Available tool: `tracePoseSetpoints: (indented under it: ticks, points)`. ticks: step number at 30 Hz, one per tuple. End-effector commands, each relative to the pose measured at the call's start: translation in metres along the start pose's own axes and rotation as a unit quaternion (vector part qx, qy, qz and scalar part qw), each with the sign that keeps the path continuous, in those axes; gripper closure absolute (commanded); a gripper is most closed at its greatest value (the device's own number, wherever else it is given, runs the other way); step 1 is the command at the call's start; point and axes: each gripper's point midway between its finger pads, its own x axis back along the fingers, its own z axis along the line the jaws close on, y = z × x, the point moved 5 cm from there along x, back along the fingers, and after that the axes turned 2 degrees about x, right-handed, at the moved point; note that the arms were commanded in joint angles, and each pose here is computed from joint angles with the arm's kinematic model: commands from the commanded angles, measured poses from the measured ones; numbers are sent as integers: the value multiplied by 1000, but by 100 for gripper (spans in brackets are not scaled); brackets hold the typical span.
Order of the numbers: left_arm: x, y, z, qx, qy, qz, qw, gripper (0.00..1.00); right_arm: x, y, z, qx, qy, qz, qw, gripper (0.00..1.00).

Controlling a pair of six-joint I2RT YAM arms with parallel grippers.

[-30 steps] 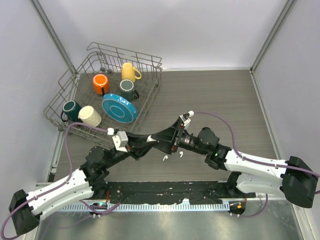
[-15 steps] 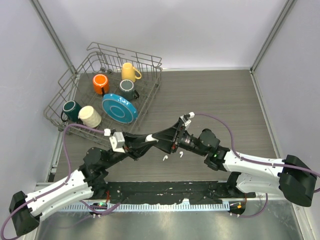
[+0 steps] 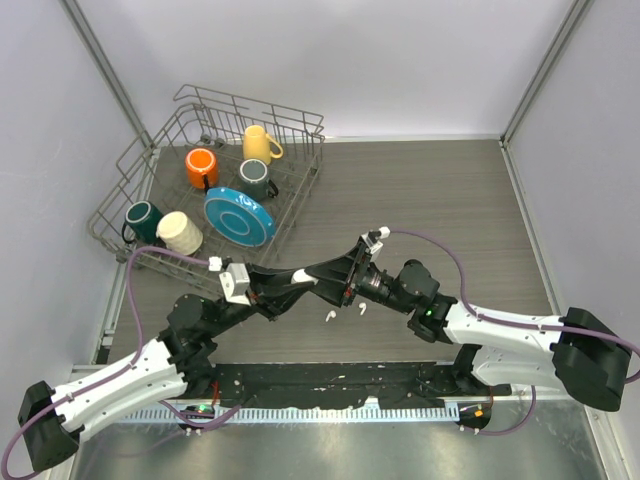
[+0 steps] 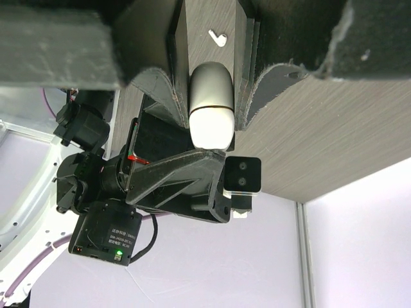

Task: Insert the wireless bluetooth earbuds into the charging case
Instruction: Pick up the charging case at the center of the board.

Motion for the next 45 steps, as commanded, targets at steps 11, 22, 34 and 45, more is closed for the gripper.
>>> tracePoseSetpoints:
  ticks: [11,22,34,45]
  points:
    - [-3,14,-4,25,-5,-28,999,63,4,-2,24,5,66,1,998,94]
    - [-5,12,-2,31,5,-27,999,57,6,-1,20,4,63,-5,998,97]
    - [-7,7,-1,33,4,-22,999,69,6,-2,22,2,69,-1,998,98]
    - [-7,10,0,28,6,-31,999,71,7,-1,17,-1,63,-1,998,98]
